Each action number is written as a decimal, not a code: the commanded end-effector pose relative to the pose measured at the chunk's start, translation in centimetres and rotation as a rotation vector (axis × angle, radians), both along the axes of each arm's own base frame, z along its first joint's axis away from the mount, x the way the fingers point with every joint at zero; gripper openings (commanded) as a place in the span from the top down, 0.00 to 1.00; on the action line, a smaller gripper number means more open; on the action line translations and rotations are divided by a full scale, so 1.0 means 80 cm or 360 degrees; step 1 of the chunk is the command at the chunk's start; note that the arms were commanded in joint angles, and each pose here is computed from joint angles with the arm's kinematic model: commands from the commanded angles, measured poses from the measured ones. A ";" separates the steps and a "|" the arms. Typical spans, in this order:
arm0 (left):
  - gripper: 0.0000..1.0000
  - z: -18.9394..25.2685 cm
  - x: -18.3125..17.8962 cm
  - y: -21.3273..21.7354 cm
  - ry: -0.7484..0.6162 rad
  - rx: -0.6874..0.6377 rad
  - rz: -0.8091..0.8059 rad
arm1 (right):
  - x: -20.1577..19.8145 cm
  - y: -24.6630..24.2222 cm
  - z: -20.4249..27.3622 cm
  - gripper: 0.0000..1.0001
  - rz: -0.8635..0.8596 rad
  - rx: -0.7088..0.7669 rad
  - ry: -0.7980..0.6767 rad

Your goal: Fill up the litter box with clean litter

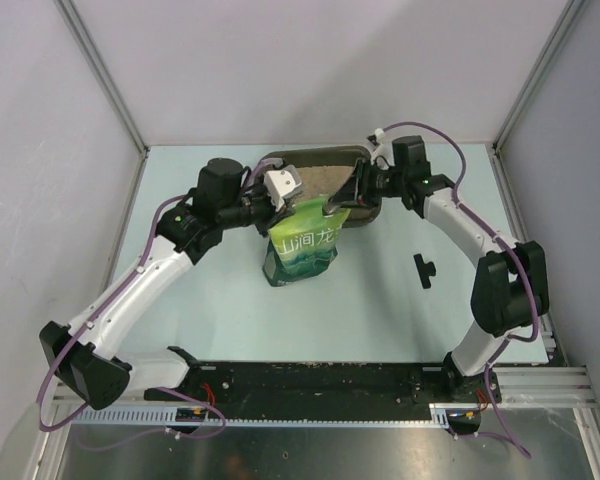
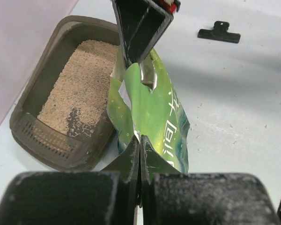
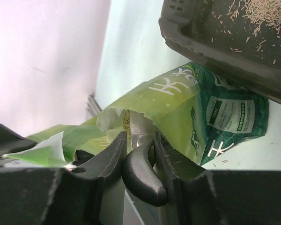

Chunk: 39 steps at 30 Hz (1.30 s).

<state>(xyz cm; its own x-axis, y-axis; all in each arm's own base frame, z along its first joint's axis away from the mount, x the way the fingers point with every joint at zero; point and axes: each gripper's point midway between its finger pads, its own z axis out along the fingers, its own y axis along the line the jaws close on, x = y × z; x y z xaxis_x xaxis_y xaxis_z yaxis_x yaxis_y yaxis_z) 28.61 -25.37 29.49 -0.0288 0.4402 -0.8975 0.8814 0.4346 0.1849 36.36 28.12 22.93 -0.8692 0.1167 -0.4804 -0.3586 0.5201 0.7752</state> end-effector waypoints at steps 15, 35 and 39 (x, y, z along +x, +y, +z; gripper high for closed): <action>1.00 0.021 0.011 0.026 -0.0340 0.0175 0.0022 | 0.030 -0.073 0.057 1.00 -0.0058 0.0515 0.0325; 1.00 0.031 0.020 0.024 -0.0399 0.0195 0.0015 | 0.038 -0.109 0.080 1.00 -0.0148 0.0507 0.0253; 1.00 0.034 0.021 0.022 -0.0406 0.0189 0.0009 | 0.035 -0.111 0.094 1.00 -0.0152 0.0485 0.0206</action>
